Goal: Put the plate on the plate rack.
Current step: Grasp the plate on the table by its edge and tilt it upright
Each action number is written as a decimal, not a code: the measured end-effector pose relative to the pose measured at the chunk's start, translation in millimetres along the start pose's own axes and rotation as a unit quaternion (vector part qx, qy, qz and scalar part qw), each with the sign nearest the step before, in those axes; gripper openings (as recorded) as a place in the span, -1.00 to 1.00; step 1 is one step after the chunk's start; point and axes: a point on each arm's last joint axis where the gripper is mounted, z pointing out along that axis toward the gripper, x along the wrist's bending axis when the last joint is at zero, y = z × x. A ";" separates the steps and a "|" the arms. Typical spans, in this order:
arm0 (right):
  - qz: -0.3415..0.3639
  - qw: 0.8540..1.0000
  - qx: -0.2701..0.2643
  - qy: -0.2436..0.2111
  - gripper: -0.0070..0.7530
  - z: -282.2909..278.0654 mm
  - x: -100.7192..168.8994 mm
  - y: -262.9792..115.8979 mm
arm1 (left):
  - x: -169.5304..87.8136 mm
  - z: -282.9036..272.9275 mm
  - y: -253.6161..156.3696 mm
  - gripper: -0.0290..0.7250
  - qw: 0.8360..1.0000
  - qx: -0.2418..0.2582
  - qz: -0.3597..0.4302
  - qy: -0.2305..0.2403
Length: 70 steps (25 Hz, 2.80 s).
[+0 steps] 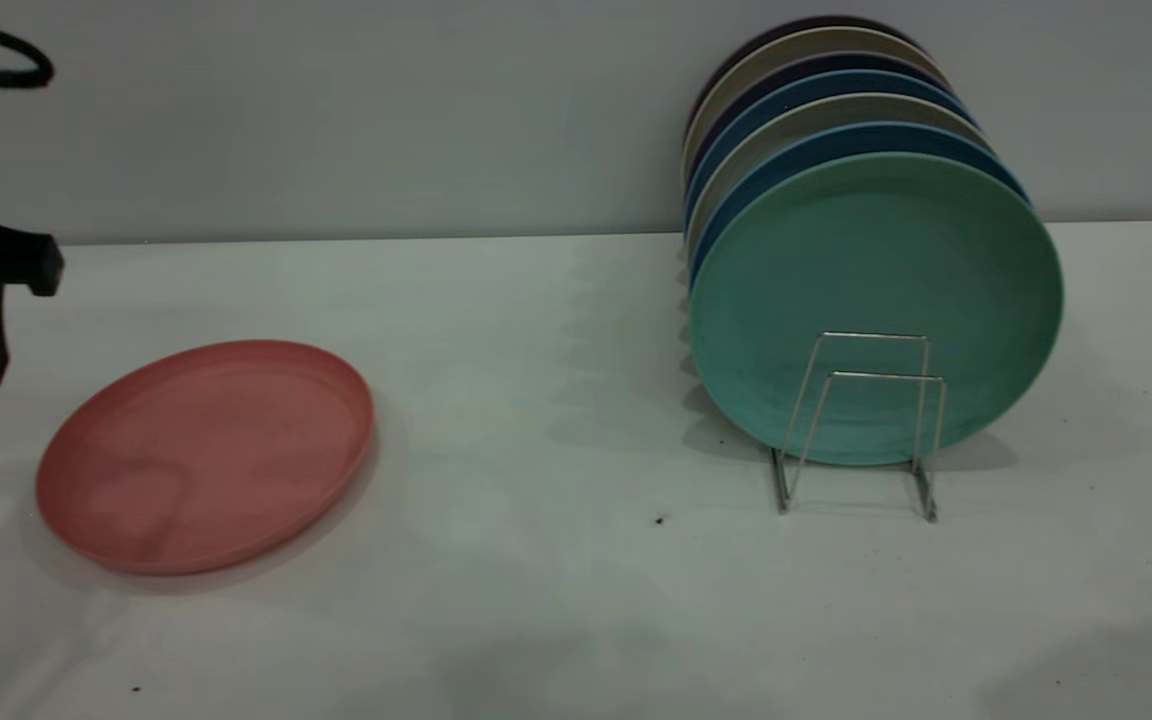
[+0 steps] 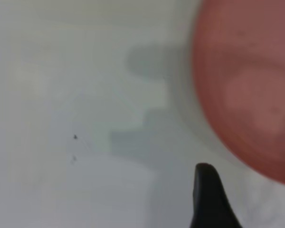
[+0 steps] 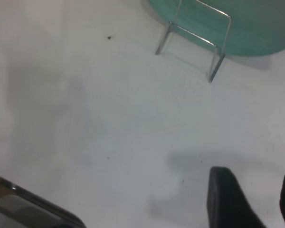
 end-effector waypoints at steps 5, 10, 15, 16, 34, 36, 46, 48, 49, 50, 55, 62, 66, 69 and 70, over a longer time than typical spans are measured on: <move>0.003 1.000 -0.006 -0.001 -0.21 5.9 -1.4 3.2 | 9.7 27.1 18.1 0.28 0.999 0.036 -0.007 -0.004; 0.016 0.999 -0.028 0.002 -0.21 6.2 -1.0 7.5 | 5.0 52.9 27.6 0.28 0.998 0.061 0.016 -0.024; 0.031 0.999 -0.034 0.007 -0.21 11.6 -1.4 10.2 | 0.2 75.3 36.0 0.28 0.996 0.078 0.022 -0.023; 0.034 0.999 -0.032 0.008 -0.21 14.0 -1.7 10.4 | -0.4 79.0 37.5 0.28 0.996 0.083 0.023 -0.022; 0.053 0.998 -0.007 0.014 -0.21 53.0 -7.7 13.6 | -5.6 112.3 46.9 0.28 0.993 0.109 0.039 -0.012; 0.054 0.998 -0.006 0.013 -0.21 55.5 -8.3 13.7 | -6.3 115.3 49.2 0.28 0.993 0.109 0.042 -0.012; 0.057 0.998 -0.009 0.009 -0.21 60.4 -9.9 14.5 | -9.2 131.4 51.2 0.21 0.992 0.119 0.044 -0.011; 0.057 0.998 -0.010 0.008 -0.21 60.4 -10.0 14.7 | -9.6 132.9 51.4 0.11 0.992 0.116 0.044 -0.013; 0.057 0.998 -0.010 0.008 -0.21 60.4 -10.1 14.8 | -10.1 133.8 51.9 0.03 0.993 0.111 0.044 -0.014; 0.057 0.998 -0.011 0.007 -0.21 60.4 -10.2 15.0 | -10.4 134.5 52.4 -0.05 0.993 0.108 0.044 -0.015; 0.057 0.998 -0.013 0.007 -0.21 60.4 -10.3 15.2 | -11.7 135.2 56.7 -0.40 0.995 0.085 0.042 -0.021; 0.057 0.998 -0.013 0.007 -0.21 60.4 -10.3 15.3 | -12.3 137.6 57.9 -0.57 0.996 0.080 0.046 -0.022; 0.057 0.998 -0.013 0.007 -0.21 60.6 -10.3 15.2 | -12.3 136.7 59.0 -0.60 0.994 0.076 0.070 -0.025; 0.057 0.998 -0.010 0.008 -0.21 60.7 -10.1 14.8 | -12.4 132.5 62.3 -0.66 0.993 0.064 0.094 -0.029; 0.057 0.998 -0.009 0.009 -0.21 60.7 -9.9 14.5 | -12.6 130.2 63.5 -0.69 0.992 0.062 0.102 -0.031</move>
